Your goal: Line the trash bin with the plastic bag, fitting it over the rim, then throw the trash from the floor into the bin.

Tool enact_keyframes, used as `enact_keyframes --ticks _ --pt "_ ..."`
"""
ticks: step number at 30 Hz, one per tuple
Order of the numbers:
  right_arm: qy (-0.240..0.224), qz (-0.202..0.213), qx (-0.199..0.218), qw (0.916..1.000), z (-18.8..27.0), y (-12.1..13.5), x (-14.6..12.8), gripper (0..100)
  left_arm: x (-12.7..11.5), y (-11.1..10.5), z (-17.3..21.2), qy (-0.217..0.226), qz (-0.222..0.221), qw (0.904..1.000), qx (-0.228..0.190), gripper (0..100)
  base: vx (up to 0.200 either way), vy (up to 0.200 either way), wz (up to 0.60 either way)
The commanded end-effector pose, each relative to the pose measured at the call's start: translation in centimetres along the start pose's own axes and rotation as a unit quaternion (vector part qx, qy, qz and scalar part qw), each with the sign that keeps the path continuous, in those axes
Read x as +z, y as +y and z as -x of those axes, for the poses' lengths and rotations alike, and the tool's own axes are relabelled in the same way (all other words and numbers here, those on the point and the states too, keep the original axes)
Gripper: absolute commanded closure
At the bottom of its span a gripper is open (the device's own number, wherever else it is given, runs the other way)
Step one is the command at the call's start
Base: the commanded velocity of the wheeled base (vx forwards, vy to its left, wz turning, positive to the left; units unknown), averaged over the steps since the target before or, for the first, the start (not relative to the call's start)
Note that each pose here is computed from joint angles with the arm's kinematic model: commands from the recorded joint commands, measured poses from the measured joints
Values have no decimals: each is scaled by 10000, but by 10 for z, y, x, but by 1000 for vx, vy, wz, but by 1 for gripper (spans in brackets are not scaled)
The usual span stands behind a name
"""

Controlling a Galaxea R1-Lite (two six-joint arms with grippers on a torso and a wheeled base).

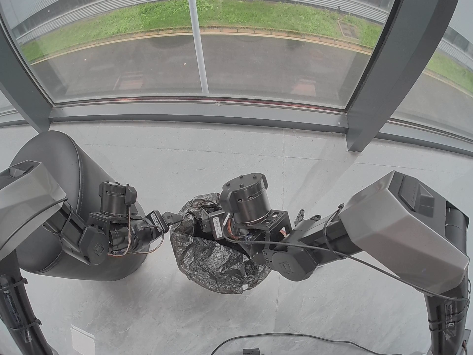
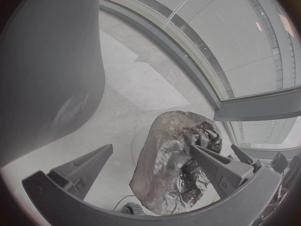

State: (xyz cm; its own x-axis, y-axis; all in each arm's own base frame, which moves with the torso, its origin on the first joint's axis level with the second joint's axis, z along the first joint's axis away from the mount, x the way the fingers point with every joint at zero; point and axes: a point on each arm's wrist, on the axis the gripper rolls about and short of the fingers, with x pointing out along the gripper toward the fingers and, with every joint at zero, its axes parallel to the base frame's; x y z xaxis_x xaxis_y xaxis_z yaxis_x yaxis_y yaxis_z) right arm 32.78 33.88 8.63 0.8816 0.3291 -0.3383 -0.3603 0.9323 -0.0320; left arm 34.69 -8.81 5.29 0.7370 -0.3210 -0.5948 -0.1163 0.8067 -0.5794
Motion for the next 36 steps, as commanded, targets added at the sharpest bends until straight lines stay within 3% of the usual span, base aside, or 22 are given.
enact_keyframes --ticks 1,20,36 --pt "197 165 144 9996 3 16 -18 0 -4 -10 27 -64 25 9999 -157 0 0 0 0" --pt "684 501 187 9962 -22 34 -76 0 -3 -8 38 -32 136 9996 -255 0 0 0 0" --pt "766 562 132 9954 -47 37 -90 0 -4 -7 37 -14 144 9996 -241 0 0 0 0"
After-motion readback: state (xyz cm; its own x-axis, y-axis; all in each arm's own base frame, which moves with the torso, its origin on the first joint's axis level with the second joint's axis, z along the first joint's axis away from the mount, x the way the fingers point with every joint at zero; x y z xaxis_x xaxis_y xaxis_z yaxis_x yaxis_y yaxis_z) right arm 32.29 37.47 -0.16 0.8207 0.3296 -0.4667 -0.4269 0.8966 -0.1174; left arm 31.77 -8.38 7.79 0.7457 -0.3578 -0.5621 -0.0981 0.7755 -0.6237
